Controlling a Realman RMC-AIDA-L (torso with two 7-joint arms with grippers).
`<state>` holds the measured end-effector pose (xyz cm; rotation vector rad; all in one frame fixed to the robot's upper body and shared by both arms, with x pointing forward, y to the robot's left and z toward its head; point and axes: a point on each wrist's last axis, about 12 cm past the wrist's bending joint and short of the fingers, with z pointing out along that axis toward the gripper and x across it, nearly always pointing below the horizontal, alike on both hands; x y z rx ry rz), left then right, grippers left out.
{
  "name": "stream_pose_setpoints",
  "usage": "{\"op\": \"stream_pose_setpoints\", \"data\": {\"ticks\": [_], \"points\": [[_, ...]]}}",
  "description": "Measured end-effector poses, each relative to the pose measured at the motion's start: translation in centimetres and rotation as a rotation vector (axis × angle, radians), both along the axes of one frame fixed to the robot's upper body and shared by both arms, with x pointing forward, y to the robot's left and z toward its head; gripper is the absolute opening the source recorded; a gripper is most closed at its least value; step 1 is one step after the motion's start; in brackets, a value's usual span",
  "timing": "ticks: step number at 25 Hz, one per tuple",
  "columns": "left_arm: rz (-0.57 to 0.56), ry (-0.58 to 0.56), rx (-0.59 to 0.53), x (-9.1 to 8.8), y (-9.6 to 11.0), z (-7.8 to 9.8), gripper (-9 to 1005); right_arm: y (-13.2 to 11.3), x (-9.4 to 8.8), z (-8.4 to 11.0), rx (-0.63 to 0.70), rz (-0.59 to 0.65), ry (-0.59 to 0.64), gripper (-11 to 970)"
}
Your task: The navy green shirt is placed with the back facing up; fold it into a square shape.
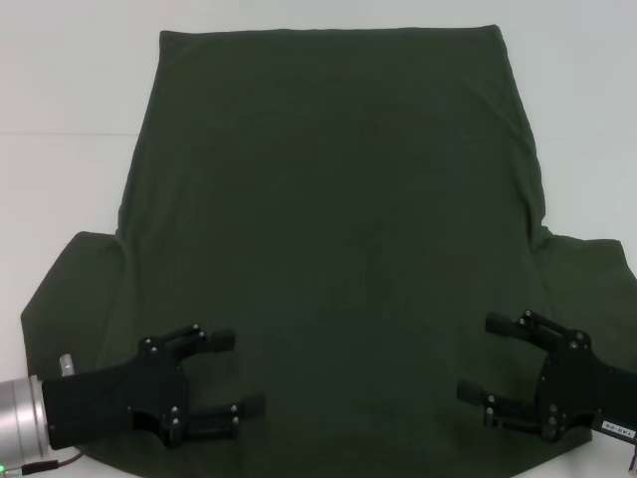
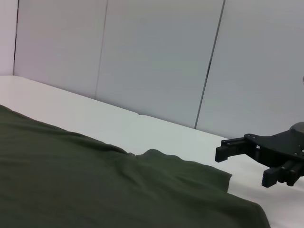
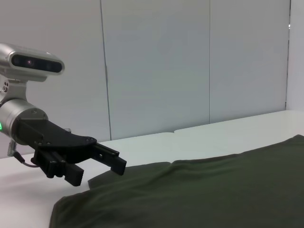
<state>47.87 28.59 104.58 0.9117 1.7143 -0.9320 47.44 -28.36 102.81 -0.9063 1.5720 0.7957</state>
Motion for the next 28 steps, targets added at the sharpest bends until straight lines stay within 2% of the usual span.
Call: {"op": "stream_pose_setpoints", "data": {"ticks": [13,15,19,22,28], "points": [[0.007,0.002,-0.001,0.0,0.0,0.0,903,0.0,0.0,0.0,-0.002,-0.002,0.001,912],[0.034,0.038,-0.031,0.1,0.3,0.1,903,0.0,0.1,0.0,-0.002,-0.001,0.000,912],[0.142,0.208,-0.163,0.7,1.7,1.3,903,0.0,0.1,0.0,-0.002,-0.002,-0.002,912],[0.224,0.390,-0.243,1.6,3.4,2.5,902,0.0,0.1,0.0,-0.003,-0.003,-0.001,912],[0.378,0.703,-0.262,3.3,5.9,4.1,902,0.0,0.2,0.0,-0.003,-0.004,-0.001,912]]}}
